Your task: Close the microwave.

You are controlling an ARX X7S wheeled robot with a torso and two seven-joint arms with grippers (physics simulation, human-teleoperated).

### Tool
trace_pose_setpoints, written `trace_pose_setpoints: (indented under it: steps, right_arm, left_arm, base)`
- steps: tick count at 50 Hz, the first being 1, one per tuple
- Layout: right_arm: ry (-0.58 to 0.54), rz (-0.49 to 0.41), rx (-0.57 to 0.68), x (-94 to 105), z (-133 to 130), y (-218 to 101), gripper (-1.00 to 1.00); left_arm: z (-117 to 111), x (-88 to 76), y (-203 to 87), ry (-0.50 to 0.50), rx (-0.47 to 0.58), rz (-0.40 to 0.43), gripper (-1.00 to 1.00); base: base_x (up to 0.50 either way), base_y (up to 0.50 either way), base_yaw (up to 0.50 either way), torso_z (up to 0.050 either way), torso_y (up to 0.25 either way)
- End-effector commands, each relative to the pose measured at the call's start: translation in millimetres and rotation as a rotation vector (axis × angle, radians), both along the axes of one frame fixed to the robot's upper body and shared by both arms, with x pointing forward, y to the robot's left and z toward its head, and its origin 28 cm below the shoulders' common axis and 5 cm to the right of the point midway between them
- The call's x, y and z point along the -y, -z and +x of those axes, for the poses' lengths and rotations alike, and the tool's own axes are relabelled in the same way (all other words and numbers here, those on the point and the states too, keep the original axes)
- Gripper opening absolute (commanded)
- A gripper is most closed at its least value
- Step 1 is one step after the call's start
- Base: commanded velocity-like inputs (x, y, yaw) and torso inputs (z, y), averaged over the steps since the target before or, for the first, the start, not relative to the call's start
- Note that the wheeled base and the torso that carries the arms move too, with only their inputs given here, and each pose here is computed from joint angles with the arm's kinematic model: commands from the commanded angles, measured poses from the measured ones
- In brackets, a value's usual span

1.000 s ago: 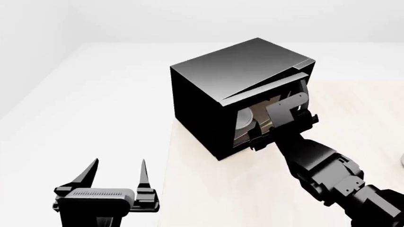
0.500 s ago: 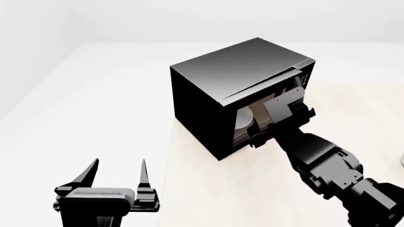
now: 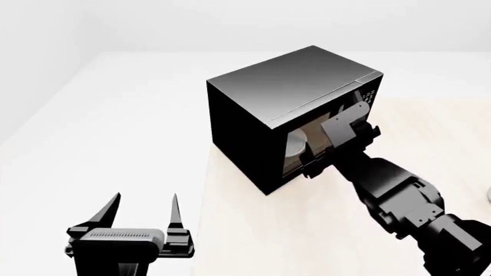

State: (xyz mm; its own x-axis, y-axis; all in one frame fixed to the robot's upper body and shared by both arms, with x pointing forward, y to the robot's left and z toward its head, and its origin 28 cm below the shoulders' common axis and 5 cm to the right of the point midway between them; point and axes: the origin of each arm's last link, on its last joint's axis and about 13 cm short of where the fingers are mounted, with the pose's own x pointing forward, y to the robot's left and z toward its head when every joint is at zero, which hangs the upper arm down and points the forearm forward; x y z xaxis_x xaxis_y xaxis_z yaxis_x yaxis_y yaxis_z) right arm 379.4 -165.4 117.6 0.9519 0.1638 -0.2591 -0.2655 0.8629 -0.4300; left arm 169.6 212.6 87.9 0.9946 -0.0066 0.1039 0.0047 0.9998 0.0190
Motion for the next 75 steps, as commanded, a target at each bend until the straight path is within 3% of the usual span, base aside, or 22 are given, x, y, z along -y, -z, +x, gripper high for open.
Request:
trace_pose_setpoints:
  steps: [1,27,39,55,58,75]
  right_arm:
    - [-0.062,0.016,0.036,-5.7,5,-10,1.0]
    - [-0.124,0.081,0.043,-2.2,19,-7,1.0]
    - [-0.09,0.092,0.055,1.5,14,-1,1.0]
    - [-0.059,0.108,0.18,1.2,-43,-30,1.0]
    - [-0.057,0.121,0.223,-3.5,-67,-41,1.0]
    - [-0.044,0.139,0.404,-14.9,-130,-66,1.0]
  left_arm:
    - [0,0.0,-1,0.0,0.001,-0.001,1.0]
    - [-1,-0.5,-2,-0.002,0.003,-0.003,1.0]
    - [0,-0.7,-1,-0.003,0.002,-0.003,1.0]
    - [0,0.6,0,0.001,-0.001,0.0,1.0]
    - [0,1.2,1,0.002,-0.002,0.002,1.0]
    - [-2,0.5,-1,0.0,0.004,-0.002,1.0]
  base:
    - [0.0,0.0,0.0,0.0,0.0]
    - [0.0,0.0,0.0,0.0,0.001]
    - [0.02,0.0,0.01,0.0,0.0]
    - [0.0,0.0,0.0,0.0,0.0]
    - [0.0,0.0,0.0,0.0,0.0]
    - [0.0,0.0,0.0,0.0,0.0]
